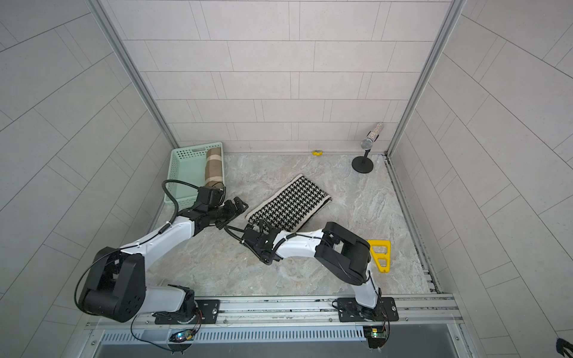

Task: Roll up the scarf and place it into the basket
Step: Roll the scarf at the center of the board.

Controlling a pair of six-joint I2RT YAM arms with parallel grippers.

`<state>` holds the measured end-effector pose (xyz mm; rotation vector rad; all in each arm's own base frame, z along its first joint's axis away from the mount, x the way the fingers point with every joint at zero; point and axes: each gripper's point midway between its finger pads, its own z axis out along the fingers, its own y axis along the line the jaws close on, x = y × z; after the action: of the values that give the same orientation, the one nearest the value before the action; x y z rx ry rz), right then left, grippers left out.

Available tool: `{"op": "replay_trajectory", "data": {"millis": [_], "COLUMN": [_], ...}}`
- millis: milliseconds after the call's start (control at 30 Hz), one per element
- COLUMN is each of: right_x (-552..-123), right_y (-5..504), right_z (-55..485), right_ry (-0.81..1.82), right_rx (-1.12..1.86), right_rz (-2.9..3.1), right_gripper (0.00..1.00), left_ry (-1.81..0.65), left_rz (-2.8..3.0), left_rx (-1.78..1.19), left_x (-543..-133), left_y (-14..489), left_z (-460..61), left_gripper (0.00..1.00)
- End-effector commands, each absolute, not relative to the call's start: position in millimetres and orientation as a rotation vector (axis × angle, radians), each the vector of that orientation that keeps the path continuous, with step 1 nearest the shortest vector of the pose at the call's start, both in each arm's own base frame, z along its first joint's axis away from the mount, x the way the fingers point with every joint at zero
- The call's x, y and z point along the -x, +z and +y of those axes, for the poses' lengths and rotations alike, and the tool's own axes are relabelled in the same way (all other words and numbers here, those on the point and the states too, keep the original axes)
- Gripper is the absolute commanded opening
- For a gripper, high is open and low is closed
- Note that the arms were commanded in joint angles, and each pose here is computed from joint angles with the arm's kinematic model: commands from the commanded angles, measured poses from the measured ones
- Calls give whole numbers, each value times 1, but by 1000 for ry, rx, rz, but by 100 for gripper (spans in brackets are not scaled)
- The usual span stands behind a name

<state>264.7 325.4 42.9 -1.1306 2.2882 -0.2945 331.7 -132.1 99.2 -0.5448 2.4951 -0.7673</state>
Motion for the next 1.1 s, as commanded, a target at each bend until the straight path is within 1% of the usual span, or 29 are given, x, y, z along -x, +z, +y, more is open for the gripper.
{"op": "replay_trajectory", "data": {"millis": [0,100,200,300,367,533,600,800,900,1067], "right_x": [-234,-221,-215,-216,-221,-235,-241,-257,-265,-280], "right_y": [40,35,33,40,48,69,74,72,70,66], "right_z": [324,322,319,317,313,304,299,279,272,262], "right_ry": [-22,153,311,474,564,812,903,1004,1039,1119], "right_rx": [1044,965,894,805,736,542,465,314,246,99], "right_rz": [2495,2621,2705,2747,2760,2763,2764,2800,2808,2805], "right_gripper": [0,0,0,0,0,0,0,0,0,0], "left_ry": [-702,-711,-718,-725,-723,-773,-797,-843,-844,-863], "left_rz": [2519,2492,2487,2494,2498,2467,2467,2453,2456,2467], "left_rx": [516,447,376,318,281,144,80,-22,-59,-115], "left_x": [-314,-305,-295,-287,-282,-273,-271,-278,-282,-288], "left_y": [95,107,111,110,109,113,113,117,116,110], "left_z": [-122,-122,-126,-134,-139,-166,-180,-210,-218,-235], "left_gripper": [100,99,87,82,77,58,53,42,35,33]}}
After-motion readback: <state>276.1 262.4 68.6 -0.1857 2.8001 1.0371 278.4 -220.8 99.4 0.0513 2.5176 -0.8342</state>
